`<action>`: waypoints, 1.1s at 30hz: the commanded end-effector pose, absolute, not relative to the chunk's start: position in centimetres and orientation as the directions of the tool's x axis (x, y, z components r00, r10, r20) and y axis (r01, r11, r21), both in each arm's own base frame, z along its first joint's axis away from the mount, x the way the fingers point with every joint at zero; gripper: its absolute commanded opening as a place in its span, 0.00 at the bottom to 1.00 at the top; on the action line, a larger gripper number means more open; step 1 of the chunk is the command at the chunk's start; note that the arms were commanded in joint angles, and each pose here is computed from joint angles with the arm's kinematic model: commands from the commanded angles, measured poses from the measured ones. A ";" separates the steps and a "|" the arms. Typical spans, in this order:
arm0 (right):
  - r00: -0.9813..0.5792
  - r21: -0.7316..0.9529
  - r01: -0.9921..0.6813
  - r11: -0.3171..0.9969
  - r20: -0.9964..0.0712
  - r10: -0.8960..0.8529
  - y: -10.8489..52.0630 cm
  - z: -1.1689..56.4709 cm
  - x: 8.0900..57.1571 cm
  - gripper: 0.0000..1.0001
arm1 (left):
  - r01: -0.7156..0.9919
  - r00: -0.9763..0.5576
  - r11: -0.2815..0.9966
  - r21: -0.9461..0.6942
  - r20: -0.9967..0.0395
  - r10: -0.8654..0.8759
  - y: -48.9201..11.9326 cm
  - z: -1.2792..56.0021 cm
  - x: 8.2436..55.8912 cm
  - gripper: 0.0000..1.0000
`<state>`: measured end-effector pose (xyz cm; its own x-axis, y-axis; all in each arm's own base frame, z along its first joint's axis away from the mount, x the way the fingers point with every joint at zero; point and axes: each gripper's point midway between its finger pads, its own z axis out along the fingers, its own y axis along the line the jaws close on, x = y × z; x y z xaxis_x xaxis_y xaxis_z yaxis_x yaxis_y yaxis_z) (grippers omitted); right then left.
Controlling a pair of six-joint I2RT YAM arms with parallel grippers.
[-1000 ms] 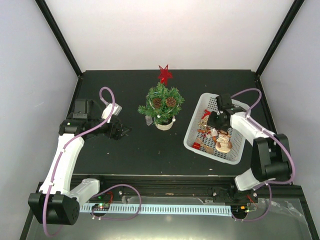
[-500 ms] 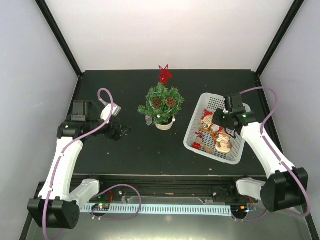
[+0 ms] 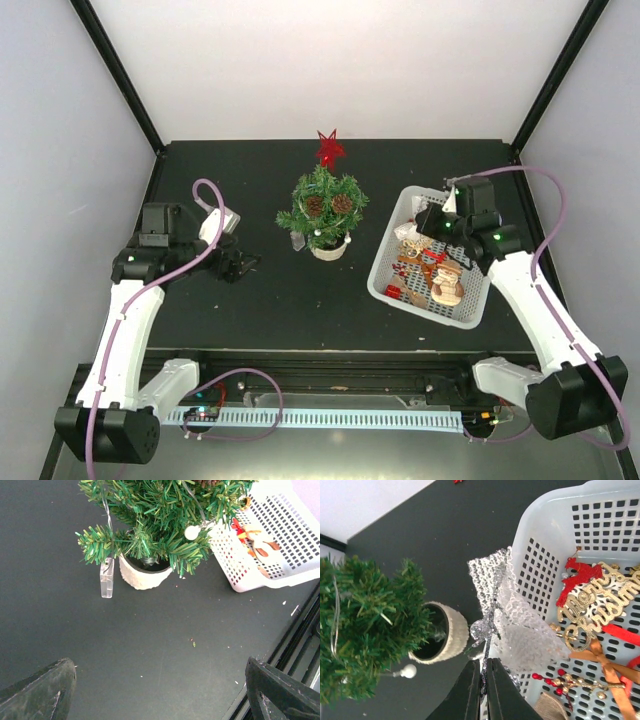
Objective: Decorate the small christmas tree
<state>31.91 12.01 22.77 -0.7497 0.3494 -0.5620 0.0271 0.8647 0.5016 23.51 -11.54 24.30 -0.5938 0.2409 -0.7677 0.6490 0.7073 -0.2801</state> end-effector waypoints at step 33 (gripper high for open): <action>-0.794 0.824 -0.068 0.563 -0.386 0.469 11.6 26.8 32.3 0.09 | 0.763 -0.543 0.536 -0.361 -0.808 0.229 -14.2 27.6 20.8 0.93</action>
